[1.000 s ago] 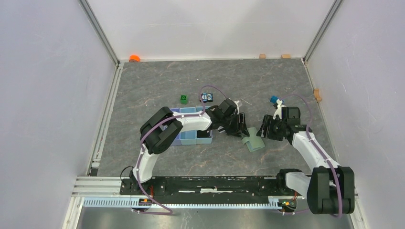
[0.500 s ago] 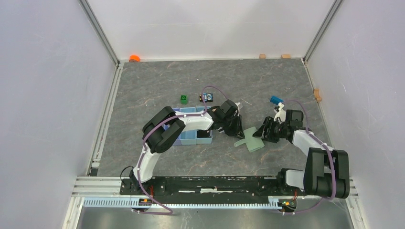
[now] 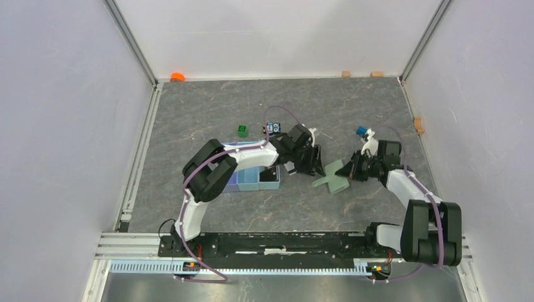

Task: Put the credit cards into the card holder
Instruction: Close the card holder at the center of the board.

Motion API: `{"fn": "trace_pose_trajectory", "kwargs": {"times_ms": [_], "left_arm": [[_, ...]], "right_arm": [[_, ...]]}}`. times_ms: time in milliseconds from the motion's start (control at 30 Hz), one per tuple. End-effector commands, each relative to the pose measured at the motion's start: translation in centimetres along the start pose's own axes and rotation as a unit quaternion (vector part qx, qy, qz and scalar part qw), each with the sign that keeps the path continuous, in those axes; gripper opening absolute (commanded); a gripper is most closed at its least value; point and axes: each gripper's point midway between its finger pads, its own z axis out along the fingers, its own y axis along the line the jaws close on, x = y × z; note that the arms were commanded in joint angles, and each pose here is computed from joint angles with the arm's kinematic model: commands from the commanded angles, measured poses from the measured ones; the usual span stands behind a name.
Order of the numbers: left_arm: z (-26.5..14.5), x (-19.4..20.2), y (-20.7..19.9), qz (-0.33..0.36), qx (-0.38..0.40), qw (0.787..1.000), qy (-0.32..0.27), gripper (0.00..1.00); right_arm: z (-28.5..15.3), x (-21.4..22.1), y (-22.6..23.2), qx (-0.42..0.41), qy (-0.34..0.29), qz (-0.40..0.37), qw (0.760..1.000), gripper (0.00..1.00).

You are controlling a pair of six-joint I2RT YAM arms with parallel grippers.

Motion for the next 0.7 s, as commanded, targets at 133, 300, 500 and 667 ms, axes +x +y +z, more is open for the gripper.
{"fn": "trace_pose_trajectory", "kwargs": {"times_ms": [133, 300, 500, 667], "left_arm": [[-13.0, -8.5, -2.8, 0.040, 0.013, 0.992, -0.121, 0.64], [-16.0, -8.8, -0.3, 0.037, -0.014, 0.989, -0.145, 0.66], [-16.7, -7.5, 1.1, 0.038, -0.023, 0.988, -0.145, 0.67], [-16.7, -6.5, 1.8, 0.046, -0.025, 0.988, -0.142, 0.68]], "right_arm": [[-4.6, -12.2, 1.7, 0.222, -0.169, -0.254, 0.926, 0.00], [-2.4, -10.8, 3.6, 0.285, -0.143, -0.382, 0.867, 0.00], [-0.4, -5.5, 5.4, 0.312, -0.071, -0.488, 0.812, 0.09], [-0.3, -1.0, 7.3, 0.286, -0.033, -0.507, 0.812, 0.49]]}}
